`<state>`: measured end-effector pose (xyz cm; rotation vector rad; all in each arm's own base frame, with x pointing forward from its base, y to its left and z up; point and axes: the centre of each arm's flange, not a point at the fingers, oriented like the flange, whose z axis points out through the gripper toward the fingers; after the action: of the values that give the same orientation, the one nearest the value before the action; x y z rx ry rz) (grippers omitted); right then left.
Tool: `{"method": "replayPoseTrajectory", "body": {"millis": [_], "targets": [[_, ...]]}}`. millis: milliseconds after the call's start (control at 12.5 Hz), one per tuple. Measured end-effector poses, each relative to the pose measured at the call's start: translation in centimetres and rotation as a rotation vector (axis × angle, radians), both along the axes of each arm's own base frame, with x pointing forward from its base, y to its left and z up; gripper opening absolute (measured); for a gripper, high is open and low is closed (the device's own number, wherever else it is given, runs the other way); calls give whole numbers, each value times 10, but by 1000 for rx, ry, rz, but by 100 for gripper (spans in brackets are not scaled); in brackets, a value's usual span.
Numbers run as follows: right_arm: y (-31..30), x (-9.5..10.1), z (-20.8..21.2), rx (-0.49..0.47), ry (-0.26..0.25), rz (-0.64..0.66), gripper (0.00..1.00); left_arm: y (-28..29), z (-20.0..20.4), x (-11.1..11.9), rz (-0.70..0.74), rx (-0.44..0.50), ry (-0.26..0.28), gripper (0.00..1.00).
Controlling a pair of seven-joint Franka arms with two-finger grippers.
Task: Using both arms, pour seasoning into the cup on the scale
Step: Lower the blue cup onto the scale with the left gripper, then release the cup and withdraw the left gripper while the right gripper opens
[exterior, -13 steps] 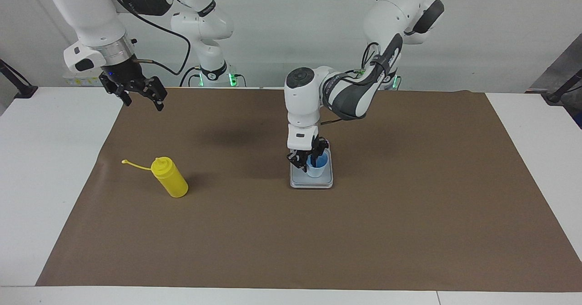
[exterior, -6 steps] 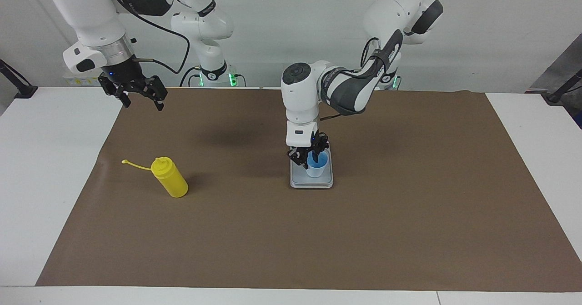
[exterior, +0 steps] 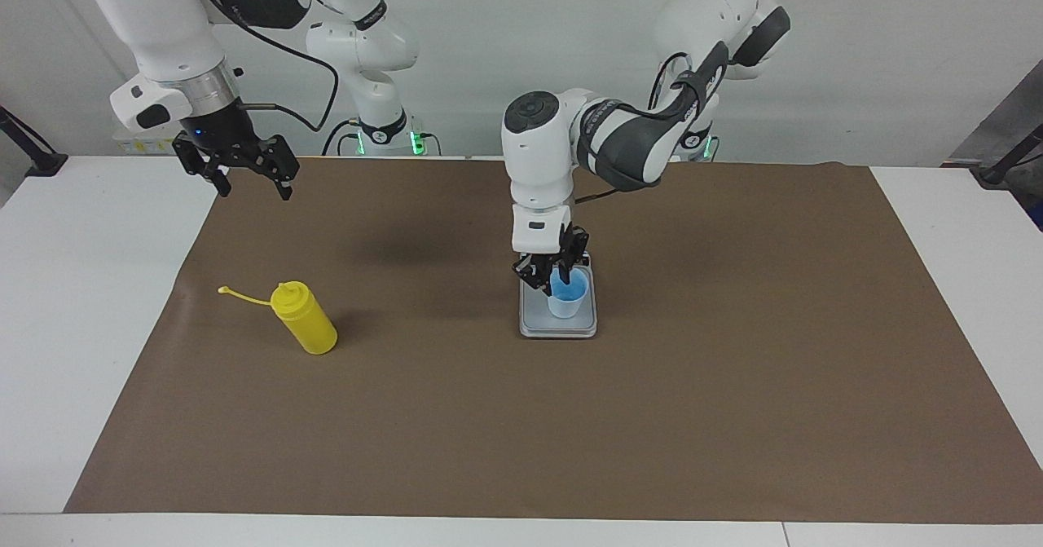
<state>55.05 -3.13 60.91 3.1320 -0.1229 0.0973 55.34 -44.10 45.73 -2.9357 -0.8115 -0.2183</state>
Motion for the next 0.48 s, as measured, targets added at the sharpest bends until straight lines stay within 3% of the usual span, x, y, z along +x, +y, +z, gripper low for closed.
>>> {"method": "replayPoseTrajectory", "body": {"millis": [480], "targets": [[3, 4, -14, -6, -44, 48, 100, 101, 81, 46, -94, -14, 119, 41]]}}
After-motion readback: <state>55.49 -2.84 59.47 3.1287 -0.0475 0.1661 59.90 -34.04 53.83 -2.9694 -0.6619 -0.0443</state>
